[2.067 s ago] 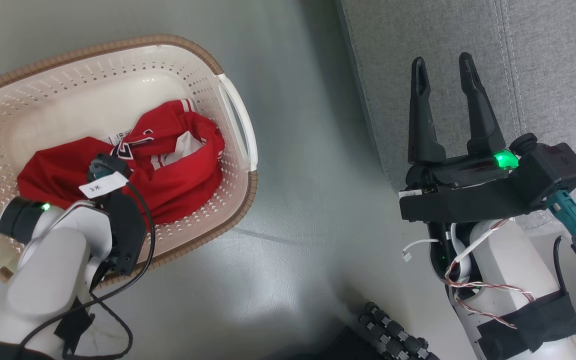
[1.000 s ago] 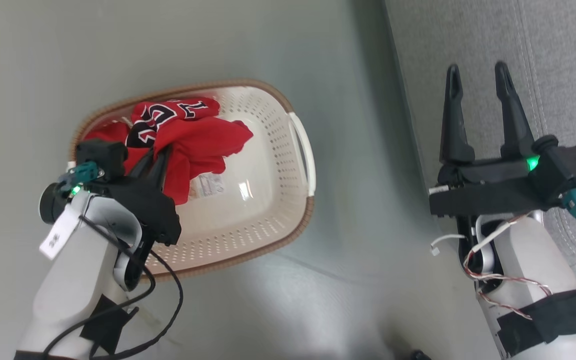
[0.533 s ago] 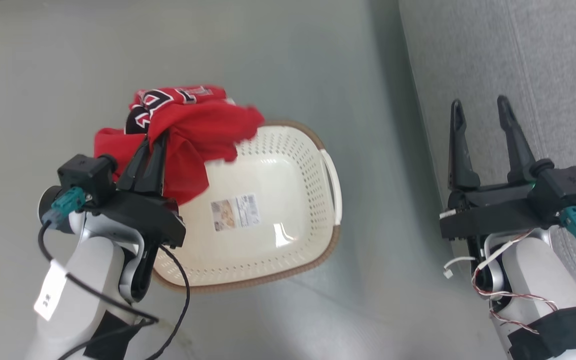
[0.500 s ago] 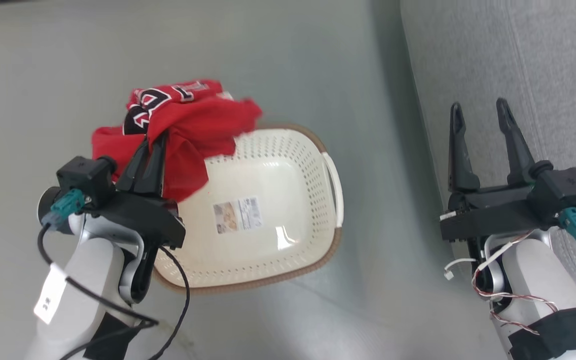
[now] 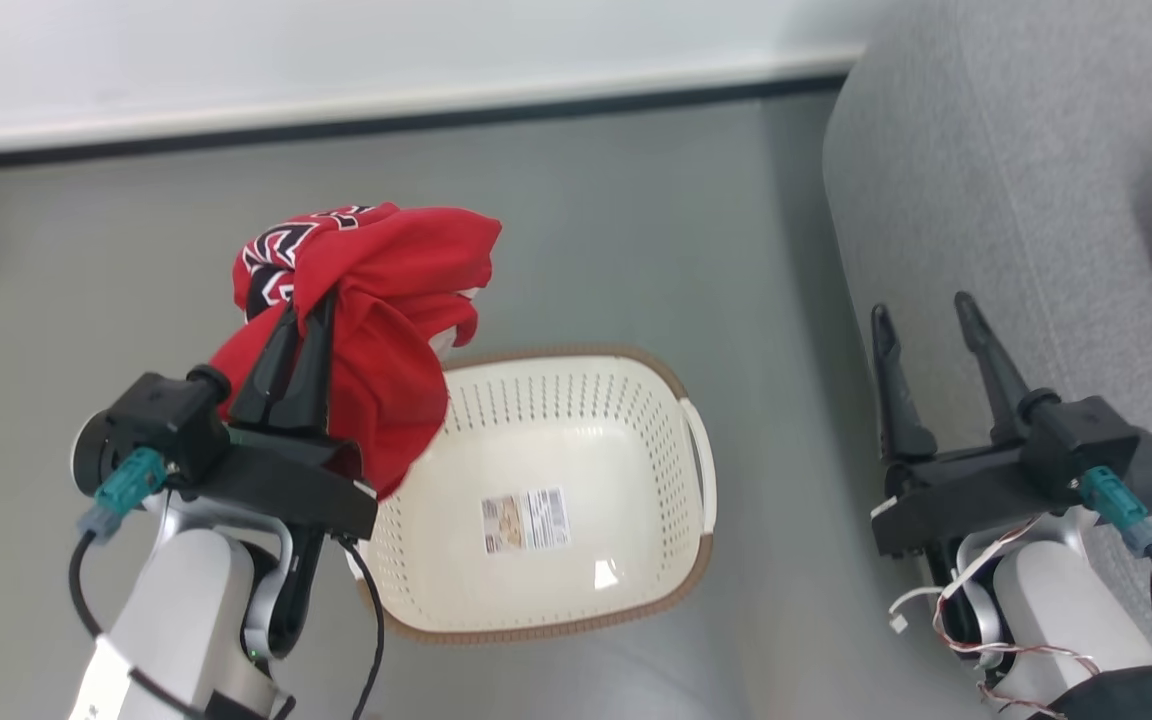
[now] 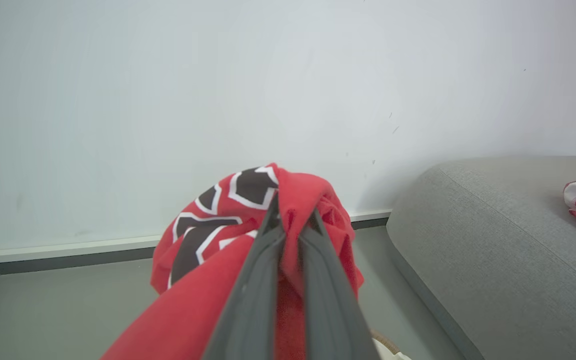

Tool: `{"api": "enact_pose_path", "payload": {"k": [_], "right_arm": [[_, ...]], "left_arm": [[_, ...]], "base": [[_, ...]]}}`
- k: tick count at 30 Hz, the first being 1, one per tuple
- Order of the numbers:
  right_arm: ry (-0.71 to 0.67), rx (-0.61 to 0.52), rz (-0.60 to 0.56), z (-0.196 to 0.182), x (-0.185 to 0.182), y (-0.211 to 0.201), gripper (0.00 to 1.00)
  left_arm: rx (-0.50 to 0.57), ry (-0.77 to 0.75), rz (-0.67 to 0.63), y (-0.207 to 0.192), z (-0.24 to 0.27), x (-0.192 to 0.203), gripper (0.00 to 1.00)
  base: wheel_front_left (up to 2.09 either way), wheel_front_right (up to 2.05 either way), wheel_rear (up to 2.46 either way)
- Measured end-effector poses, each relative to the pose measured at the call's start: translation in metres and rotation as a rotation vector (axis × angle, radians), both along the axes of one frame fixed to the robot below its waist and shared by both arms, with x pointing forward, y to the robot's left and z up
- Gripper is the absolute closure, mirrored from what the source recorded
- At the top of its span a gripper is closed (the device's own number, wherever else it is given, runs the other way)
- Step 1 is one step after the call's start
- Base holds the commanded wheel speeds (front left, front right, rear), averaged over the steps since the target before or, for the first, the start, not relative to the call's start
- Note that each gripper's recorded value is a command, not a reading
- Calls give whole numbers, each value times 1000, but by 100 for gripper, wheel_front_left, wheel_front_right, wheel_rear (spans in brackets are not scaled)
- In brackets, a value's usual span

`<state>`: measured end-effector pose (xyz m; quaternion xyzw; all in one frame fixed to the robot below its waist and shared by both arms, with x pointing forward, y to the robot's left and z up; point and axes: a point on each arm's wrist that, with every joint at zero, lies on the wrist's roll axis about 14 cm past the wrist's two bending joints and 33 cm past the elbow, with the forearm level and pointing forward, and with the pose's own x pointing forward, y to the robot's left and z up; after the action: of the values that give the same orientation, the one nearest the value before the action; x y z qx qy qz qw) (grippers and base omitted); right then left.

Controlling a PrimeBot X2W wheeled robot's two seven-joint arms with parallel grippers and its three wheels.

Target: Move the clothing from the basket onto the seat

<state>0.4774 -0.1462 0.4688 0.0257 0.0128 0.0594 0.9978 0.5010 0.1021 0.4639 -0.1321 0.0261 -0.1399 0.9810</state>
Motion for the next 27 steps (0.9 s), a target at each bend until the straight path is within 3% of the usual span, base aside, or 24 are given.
{"api": "enact_pose_path", "payload": {"k": [16,27], "right_arm": [[-32,2,73,32,-39,17,0],[-49,7,81,46,-68,16,0]], "left_arm": [[-6,-211,-23,-10,85,-54,100],[3,-237,-54,-23,105,-93,100]], "base": [[0,0,0],[0,0,0]]}}
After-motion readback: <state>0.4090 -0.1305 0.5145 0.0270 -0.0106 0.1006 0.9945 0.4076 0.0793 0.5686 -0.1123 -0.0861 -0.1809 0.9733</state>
